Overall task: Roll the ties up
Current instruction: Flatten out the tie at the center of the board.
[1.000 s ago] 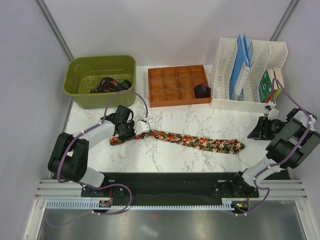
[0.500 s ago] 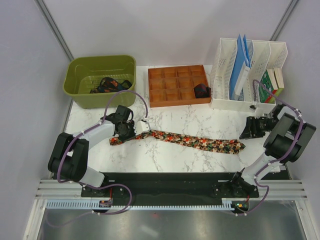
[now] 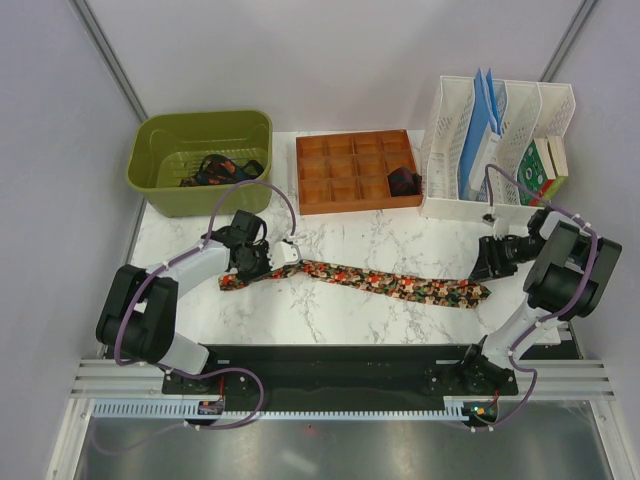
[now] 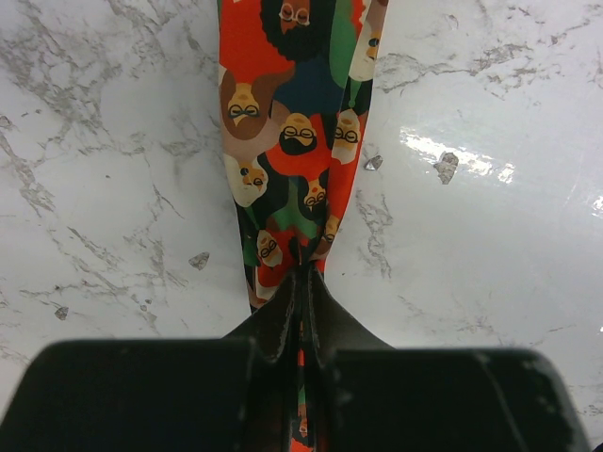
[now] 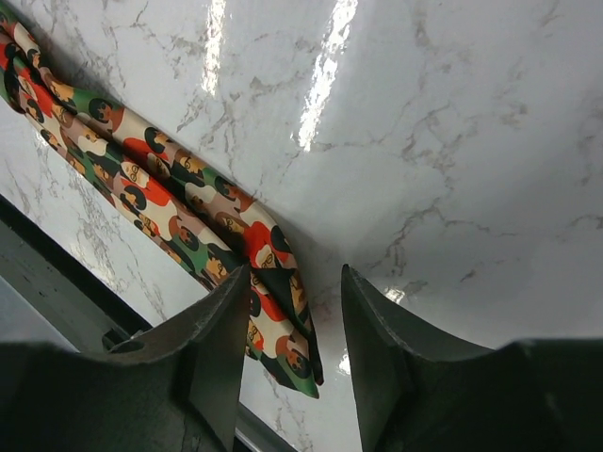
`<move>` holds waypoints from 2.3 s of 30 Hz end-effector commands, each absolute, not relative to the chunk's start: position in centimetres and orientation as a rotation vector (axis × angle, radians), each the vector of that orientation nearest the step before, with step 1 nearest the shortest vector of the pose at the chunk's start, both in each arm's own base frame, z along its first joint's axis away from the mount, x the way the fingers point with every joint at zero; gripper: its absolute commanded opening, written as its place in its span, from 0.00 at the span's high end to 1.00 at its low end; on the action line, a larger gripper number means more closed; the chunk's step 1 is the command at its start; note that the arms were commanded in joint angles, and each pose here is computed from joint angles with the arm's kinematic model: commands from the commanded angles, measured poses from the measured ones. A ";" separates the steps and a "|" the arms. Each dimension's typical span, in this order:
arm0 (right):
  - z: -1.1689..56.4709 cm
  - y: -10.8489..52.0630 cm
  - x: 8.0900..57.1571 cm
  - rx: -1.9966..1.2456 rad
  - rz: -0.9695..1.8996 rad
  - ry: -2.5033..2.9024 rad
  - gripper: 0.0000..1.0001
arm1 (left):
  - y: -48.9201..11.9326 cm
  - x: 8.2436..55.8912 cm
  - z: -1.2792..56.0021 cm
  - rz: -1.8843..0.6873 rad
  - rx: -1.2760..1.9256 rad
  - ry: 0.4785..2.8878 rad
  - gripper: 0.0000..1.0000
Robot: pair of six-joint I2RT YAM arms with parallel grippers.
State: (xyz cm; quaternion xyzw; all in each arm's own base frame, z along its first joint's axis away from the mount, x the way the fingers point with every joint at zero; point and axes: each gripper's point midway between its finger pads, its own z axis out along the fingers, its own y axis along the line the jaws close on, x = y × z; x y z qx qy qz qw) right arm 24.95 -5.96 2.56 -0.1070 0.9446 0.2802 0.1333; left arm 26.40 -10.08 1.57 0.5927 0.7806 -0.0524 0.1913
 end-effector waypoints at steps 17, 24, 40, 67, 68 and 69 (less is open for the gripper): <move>2.5 -5.9 25.1 -0.363 0.768 2.757 1.00 | -9.8 24.3 4.2 -0.295 1.762 2.152 0.71; 2.5 -5.9 24.7 -0.375 0.765 2.761 1.00 | -10.1 24.6 4.2 -0.312 1.806 2.107 0.63; 2.8 -6.4 24.9 -0.381 0.756 2.761 1.00 | -9.7 26.3 3.0 -0.242 1.903 2.049 0.80; 2.7 -7.9 24.7 -0.361 0.737 2.766 1.00 | -8.9 27.0 4.2 -0.212 1.947 1.987 0.52; 2.7 -8.0 24.8 -0.363 0.734 2.765 1.00 | -8.8 26.9 4.0 -0.208 1.958 1.993 0.52; 2.7 -8.0 24.8 -0.363 0.734 2.765 1.00 | -8.5 26.8 3.8 -0.202 1.970 1.994 0.51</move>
